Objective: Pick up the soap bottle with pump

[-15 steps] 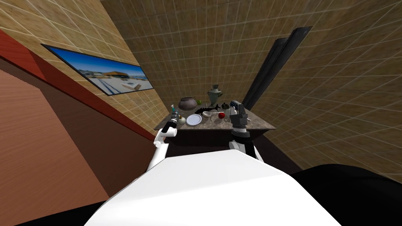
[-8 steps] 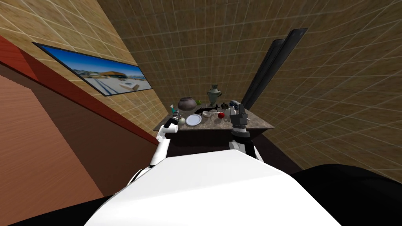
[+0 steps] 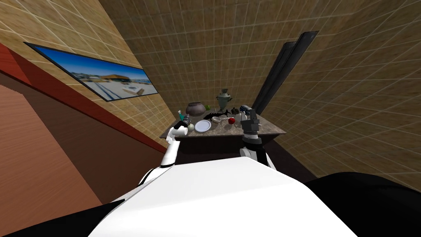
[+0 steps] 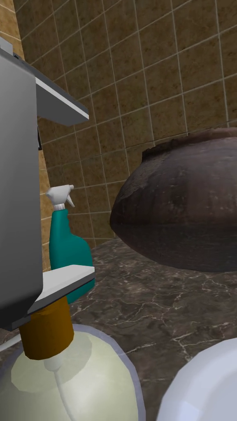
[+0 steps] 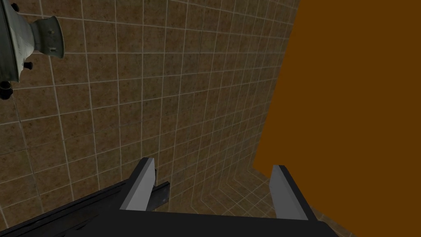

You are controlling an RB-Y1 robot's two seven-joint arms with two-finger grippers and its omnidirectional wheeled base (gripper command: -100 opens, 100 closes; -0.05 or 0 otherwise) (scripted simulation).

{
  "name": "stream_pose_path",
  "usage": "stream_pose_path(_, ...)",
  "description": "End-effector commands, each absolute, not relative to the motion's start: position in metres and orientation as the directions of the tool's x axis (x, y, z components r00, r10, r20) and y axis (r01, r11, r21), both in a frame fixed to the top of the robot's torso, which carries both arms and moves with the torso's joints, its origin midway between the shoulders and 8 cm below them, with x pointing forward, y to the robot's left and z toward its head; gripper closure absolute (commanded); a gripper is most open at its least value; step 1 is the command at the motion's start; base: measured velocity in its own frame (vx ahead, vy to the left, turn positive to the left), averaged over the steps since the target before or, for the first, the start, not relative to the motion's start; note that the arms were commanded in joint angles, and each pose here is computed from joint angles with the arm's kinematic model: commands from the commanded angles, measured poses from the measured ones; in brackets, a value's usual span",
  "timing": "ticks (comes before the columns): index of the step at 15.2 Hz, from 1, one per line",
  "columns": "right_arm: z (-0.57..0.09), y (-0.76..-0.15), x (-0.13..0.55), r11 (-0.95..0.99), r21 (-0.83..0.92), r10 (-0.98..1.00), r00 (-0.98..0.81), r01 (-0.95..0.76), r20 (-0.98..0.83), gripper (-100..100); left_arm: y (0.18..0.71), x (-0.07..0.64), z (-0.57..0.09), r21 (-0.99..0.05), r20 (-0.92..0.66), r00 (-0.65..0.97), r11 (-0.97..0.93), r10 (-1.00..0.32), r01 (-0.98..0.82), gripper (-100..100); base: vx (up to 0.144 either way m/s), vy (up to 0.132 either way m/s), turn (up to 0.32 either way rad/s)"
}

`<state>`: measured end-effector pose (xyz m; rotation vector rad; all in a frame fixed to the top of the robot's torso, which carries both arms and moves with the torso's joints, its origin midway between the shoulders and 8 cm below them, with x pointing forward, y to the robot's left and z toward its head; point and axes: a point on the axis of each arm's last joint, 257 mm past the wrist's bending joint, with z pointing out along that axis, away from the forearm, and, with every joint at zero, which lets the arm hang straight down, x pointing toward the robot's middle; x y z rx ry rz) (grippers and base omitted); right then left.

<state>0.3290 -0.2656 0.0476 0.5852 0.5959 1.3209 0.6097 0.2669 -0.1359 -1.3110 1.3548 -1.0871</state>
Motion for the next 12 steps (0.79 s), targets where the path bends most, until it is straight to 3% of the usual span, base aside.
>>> stream_pose_path(1,0.048,-0.266,0.329,0.152,0.694,0.987,0.147,-0.704,-0.067,0,0.262,0.619,-0.139,-0.976,-0.022,0.001,0.021,-1.000,-0.218,-100,0.008,0.022,-0.029)
stream_pose_path(12,0.048,-0.266,0.329,0.152,0.694,0.987,0.147,-0.704,-0.067,0,0.248,0.638,-0.157,-0.920,0.022,0.013,-0.026,-1.000,-0.391,-100,0.007,0.027,-0.028)
